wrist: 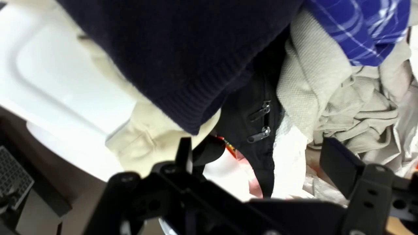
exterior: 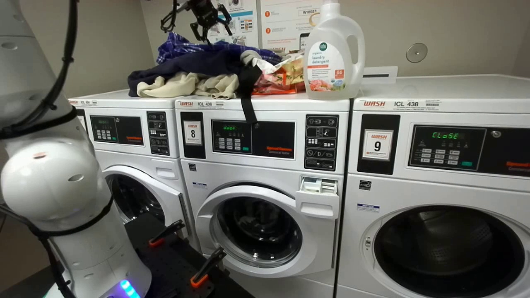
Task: Move the black backpack strap upwards
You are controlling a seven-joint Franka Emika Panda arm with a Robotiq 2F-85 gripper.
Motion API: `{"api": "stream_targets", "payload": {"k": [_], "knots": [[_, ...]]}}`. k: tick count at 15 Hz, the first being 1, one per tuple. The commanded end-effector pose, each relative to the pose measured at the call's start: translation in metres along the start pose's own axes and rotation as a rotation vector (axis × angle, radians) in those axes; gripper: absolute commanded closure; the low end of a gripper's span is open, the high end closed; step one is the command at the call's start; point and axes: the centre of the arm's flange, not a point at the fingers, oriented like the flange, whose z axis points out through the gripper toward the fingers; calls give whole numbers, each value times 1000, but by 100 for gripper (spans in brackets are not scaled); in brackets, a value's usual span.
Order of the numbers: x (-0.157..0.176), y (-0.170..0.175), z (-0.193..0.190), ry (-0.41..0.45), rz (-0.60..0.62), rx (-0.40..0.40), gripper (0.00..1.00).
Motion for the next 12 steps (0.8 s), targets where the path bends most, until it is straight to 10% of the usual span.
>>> {"api": "stream_targets", "payload": {"k": [1, 12], "knots": [[8, -2, 3, 74, -168, -103, 0], [88, 37, 54, 157, -340, -296, 0]]}}
